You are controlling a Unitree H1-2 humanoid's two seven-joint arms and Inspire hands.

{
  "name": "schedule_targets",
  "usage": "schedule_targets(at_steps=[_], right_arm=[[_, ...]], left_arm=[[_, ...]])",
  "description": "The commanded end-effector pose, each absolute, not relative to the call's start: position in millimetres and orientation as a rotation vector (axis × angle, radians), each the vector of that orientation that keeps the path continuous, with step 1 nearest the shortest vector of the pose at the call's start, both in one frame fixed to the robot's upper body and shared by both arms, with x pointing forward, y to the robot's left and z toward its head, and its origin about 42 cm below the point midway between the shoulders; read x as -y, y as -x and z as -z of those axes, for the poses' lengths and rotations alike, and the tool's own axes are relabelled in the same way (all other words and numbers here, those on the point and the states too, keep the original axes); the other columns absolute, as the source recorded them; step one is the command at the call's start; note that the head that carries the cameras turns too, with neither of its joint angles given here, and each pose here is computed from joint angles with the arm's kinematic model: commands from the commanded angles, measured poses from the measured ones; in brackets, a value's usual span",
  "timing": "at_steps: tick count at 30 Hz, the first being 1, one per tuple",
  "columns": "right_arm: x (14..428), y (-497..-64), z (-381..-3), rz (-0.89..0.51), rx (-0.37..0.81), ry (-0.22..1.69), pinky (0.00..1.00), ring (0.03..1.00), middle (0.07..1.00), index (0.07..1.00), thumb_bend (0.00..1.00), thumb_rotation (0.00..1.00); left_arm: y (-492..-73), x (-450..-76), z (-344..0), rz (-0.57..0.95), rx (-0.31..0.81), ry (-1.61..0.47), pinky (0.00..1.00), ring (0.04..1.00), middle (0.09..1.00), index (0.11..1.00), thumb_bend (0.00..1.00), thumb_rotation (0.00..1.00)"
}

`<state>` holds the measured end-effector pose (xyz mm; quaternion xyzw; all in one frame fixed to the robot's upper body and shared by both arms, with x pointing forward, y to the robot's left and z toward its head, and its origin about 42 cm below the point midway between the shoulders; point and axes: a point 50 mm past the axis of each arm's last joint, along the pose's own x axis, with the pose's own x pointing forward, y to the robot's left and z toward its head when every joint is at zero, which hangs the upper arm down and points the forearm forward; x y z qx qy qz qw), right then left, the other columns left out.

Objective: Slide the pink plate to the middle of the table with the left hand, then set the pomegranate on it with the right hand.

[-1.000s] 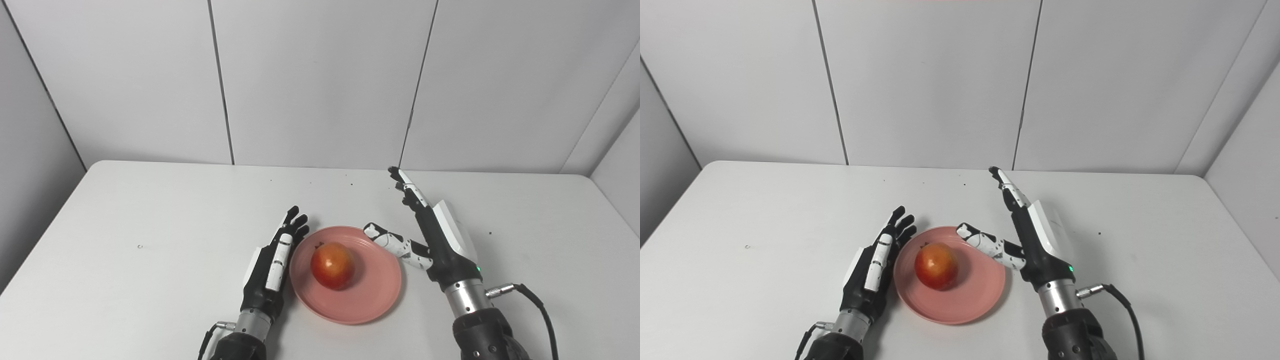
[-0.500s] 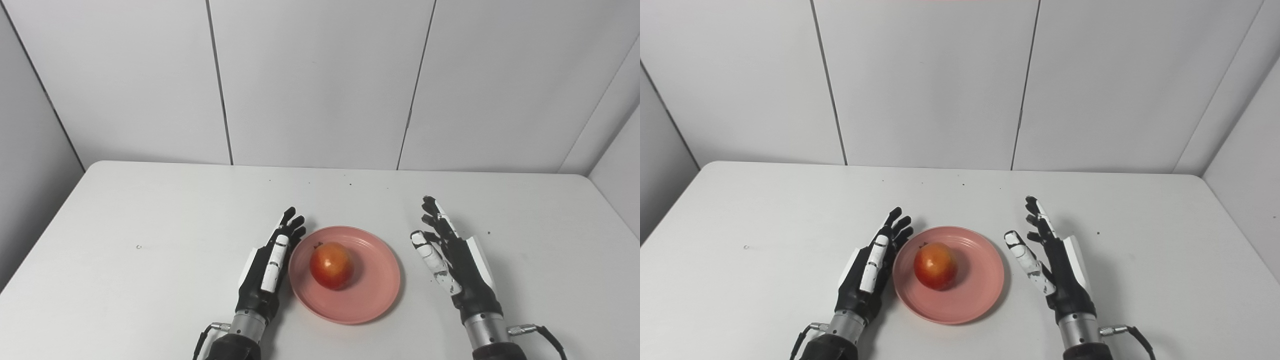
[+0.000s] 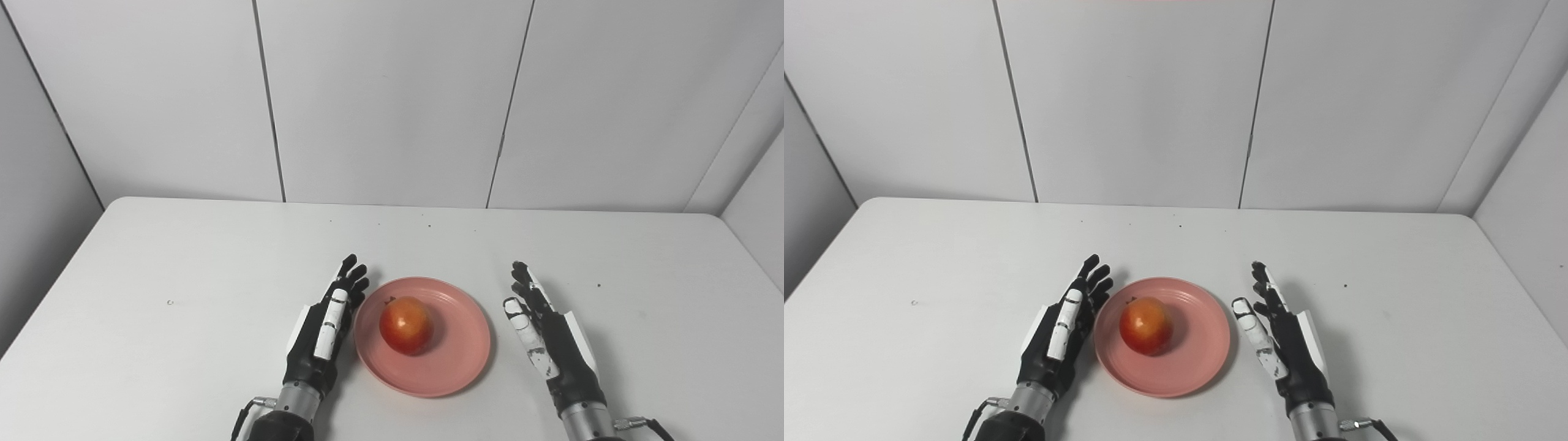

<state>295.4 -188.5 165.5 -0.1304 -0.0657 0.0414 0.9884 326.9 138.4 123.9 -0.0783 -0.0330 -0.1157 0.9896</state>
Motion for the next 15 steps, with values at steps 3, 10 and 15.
schedule_targets(at_steps=[3,10,15], right_arm=[[181.8,-298.8,-177.2,-0.091,0.202,0.232,0.92,0.95,0.963,0.957,0.71,1.0],[176.5,-299.0,-175.7,-0.1,0.183,0.16,0.95,0.962,0.975,0.966,0.7,1.0],[173.5,-299.9,-173.8,-0.114,0.139,0.078,0.98,0.973,0.988,0.984,0.62,1.0]], left_arm=[[-325.0,-138.9,-125.6,0.245,0.061,0.167,0.97,0.953,0.964,0.964,0.43,1.0],[-323.2,-141.5,-127.8,0.244,0.064,0.171,0.98,0.952,0.964,0.962,0.42,1.0],[-323.2,-143.1,-128.8,0.236,0.062,0.17,0.98,0.949,0.962,0.961,0.43,1.0]])
